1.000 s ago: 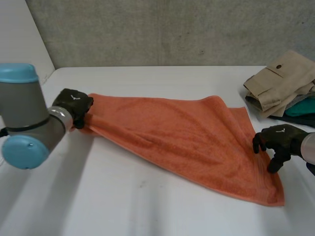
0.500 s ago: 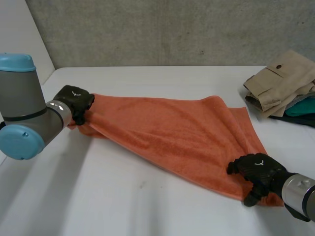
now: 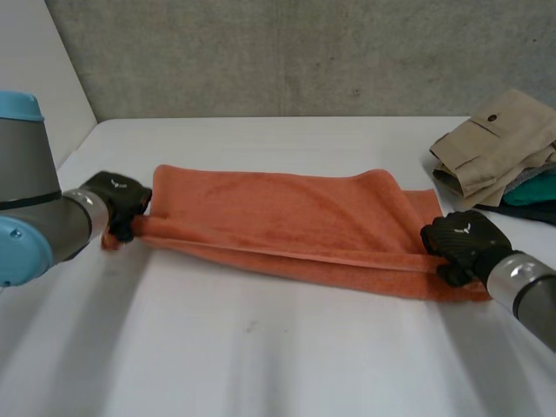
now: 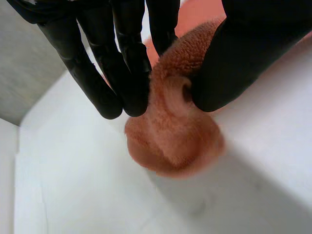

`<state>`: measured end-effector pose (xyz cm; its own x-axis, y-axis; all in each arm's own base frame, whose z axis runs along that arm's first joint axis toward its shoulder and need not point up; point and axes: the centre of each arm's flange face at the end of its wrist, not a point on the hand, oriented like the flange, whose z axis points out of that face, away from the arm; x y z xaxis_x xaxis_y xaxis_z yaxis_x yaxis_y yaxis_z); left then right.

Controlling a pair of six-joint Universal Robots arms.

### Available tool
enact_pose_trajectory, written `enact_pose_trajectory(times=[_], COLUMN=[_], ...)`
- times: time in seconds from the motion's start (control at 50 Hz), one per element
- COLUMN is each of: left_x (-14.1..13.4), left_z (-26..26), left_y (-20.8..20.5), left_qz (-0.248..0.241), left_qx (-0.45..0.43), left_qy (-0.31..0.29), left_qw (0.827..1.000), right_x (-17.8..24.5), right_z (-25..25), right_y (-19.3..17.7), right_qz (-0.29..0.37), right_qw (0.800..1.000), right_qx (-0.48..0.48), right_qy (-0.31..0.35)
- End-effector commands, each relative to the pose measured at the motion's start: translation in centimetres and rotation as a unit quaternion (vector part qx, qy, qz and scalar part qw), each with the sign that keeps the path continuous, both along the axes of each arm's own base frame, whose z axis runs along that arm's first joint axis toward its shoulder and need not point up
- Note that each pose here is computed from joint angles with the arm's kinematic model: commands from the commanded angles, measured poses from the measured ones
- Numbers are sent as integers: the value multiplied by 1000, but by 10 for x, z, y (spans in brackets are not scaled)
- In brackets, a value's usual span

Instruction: Fold the laundry.

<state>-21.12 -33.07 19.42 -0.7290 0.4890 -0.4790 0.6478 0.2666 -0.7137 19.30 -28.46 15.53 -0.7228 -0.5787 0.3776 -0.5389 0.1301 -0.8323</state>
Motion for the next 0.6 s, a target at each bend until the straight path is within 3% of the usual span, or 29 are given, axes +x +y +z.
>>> enact_pose_trajectory(times=[0.02,0.1,0.16,0.18,0.2,0.26,0.28,0.32,0.34,0.44,0.6], left_x=[3,-12,-20,-20,-19,-17,-17,-19,-20,-19,3], left_z=[-17,25,95,114,152,201,227,249,254,246,183], left_y=[-25,-62,-85,-89,-92,-90,-84,-75,-72,-72,-94], left_qz=[-27,-34,-19,-15,-7,-6,-14,-31,-36,-28,17], left_qx=[-4,-122,-263,-298,-362,-443,-481,-512,-518,-514,-454], left_qy=[-33,13,96,120,170,237,276,310,313,300,247], left_qw=[999,992,960,947,917,865,832,801,795,803,856], right_x=[16,30,39,41,41,42,42,45,46,57,63], right_z=[7,39,95,113,146,196,221,245,249,248,194], right_y=[-31,-73,-110,-117,-129,-137,-138,-133,-131,-123,-120], right_qz=[32,10,-44,-59,-84,-102,-104,-96,-94,-69,-48], right_qw=[998,996,983,975,955,912,885,855,851,860,913], right_qx=[22,-58,-180,-215,-279,-374,-418,-463,-469,-459,-365], right_qy=[47,59,16,-6,-55,-135,-176,-214,-217,-211,-174])
